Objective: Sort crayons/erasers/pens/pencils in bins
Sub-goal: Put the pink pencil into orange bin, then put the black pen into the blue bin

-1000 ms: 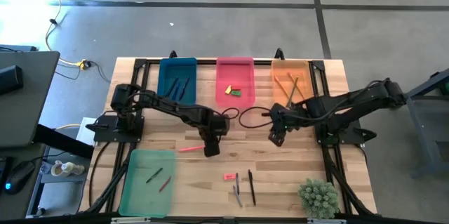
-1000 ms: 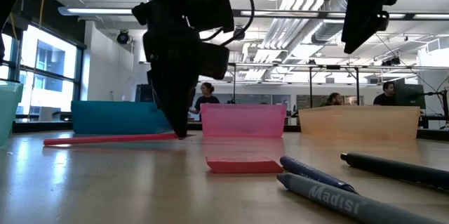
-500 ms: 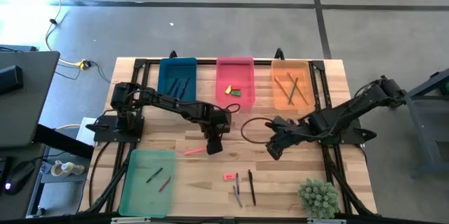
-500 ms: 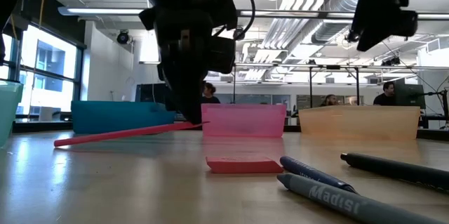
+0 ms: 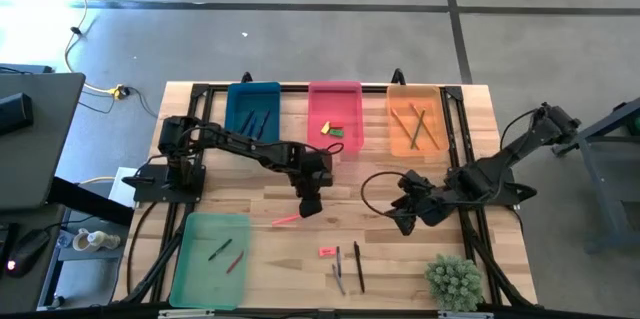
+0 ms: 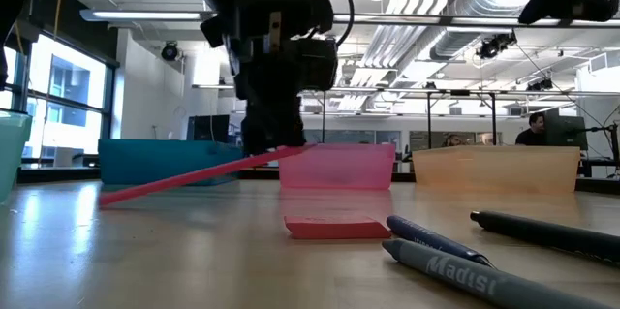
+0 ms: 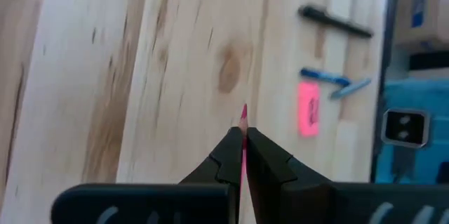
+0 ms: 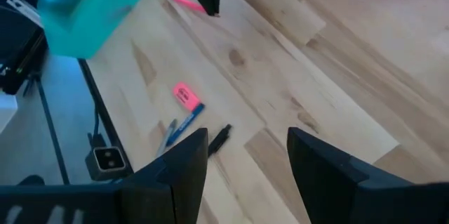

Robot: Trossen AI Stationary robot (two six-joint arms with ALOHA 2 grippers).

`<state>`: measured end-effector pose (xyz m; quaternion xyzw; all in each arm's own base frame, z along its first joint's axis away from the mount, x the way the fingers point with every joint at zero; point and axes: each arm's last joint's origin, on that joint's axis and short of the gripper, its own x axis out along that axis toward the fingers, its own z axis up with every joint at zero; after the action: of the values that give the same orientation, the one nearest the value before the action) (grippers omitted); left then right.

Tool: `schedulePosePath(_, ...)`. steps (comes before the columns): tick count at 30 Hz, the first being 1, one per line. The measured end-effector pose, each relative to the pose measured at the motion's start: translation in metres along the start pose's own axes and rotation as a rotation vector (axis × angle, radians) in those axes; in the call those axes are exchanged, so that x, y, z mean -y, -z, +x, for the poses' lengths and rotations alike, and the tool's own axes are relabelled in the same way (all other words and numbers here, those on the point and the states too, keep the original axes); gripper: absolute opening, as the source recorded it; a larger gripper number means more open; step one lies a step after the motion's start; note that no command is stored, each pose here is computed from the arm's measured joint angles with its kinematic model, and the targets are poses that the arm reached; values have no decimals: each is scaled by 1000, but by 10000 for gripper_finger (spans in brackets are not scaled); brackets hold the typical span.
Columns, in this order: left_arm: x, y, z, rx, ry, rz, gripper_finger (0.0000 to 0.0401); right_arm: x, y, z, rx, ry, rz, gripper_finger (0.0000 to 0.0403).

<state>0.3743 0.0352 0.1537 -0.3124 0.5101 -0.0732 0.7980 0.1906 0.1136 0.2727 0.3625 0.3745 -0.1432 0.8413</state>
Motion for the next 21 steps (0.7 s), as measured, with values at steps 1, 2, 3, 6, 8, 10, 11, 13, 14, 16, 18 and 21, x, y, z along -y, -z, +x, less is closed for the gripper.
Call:
schedulePosePath(1, 0, -2, -1, 11, 10, 2, 4, 0, 2, 0, -1, 0, -3, 188)
schedulePosePath(2, 0, -3, -1, 19, 16, 3, 3, -1, 3, -1, 2, 1, -4, 188)
schedulePosePath(3, -1, -3, -2, 20, 22, 2, 2, -1, 4, 0, 7, 4, -6, 188)
schedulePosePath(6, -3, -4, -3, 19, 24, -4, 0, -2, 5, 0, 16, 7, -11, 188)
schedulePosePath(8, -3, -4, -3, 21, 21, -4, 0, -2, 5, 0, 18, 7, -10, 188)
schedulePosePath(10, -3, -4, -3, 25, 9, -3, 0, -2, 5, 0, 18, 7, -10, 188)
schedulePosePath(11, -3, -4, -3, 29, -1, -3, 0, -2, 5, 0, 18, 8, -11, 188)
schedulePosePath(13, -4, -4, -3, 35, -19, -3, 0, -2, 5, 0, 33, 12, -11, 188)
schedulePosePath(14, -4, -4, -3, 37, -25, -3, 0, -2, 5, 0, 42, 15, -10, 188)
schedulePosePath(16, -5, -4, -3, 45, -46, -3, 1, -1, 4, 0, 54, 19, -10, 188)
schedulePosePath(18, -5, -5, -3, 59, -84, -3, 5, -1, 3, 0, 59, 21, -8, 188)
schedulePosePath(21, -5, -5, -3, 61, -87, 9, 18, -1, 3, 0, 62, 23, -8, 188)
